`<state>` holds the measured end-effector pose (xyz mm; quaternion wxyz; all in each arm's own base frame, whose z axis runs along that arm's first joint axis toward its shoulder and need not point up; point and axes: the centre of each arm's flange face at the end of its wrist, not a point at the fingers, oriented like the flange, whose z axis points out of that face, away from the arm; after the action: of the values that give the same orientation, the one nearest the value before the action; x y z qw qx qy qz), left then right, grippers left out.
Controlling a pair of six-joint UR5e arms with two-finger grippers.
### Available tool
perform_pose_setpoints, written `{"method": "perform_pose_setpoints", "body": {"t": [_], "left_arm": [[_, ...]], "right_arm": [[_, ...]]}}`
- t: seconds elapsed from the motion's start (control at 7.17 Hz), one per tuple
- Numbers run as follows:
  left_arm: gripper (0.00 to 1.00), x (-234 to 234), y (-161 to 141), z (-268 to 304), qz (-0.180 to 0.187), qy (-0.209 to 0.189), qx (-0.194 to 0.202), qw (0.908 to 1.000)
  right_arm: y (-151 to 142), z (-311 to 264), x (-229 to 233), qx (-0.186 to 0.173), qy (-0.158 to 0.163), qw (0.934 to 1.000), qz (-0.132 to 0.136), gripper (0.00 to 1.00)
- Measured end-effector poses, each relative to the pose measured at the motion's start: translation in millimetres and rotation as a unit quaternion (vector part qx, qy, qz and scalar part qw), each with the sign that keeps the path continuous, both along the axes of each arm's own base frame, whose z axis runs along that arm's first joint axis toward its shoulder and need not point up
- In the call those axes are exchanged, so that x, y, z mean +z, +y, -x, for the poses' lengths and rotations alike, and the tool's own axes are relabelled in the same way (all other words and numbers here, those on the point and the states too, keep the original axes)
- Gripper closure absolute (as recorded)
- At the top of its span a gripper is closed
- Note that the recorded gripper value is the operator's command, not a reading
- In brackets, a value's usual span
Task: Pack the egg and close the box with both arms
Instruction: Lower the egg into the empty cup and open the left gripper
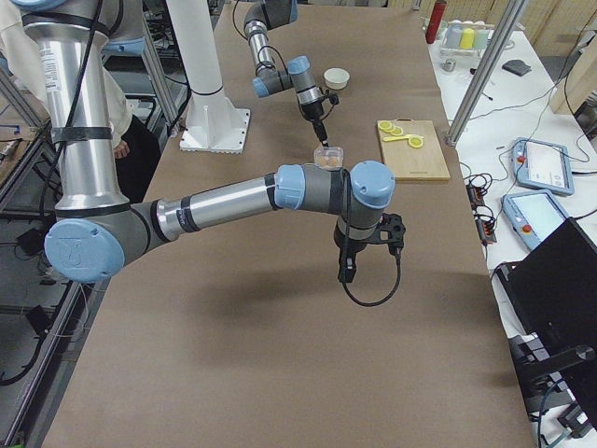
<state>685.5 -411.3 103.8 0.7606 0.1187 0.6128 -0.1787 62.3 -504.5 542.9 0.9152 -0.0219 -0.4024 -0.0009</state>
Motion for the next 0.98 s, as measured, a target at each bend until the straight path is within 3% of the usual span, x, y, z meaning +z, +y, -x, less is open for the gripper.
{"method": "perform_pose_setpoints", "body": {"t": [0.28, 0.42, 0.56, 0.98], "left_arm": [[0.36, 0.2, -2.3, 1.2, 0.0, 0.0, -0.004, 1.0], [0.1, 0.6, -3.7, 2.0, -0.001, -0.001, -0.006, 1.0], [0.03, 0.8, -5.5, 3.0, -0.001, -0.001, -0.01, 0.9999], [0.02, 0.9, -9.3, 5.2, -0.001, -0.001, -0.015, 0.9999]], "right_arm": [[0.3, 0.1, 0.3, 0.0, -0.001, 1.0, 0.001, 0.0], [0.7, 0.1, 0.8, 0.0, -0.001, 1.0, 0.001, 0.0], [1.0, 0.1, 1.2, 0.0, -0.001, 1.0, 0.002, 0.0], [0.2, 0.1, 0.1, 0.0, -0.001, 1.0, 0.0, 0.0]]}}
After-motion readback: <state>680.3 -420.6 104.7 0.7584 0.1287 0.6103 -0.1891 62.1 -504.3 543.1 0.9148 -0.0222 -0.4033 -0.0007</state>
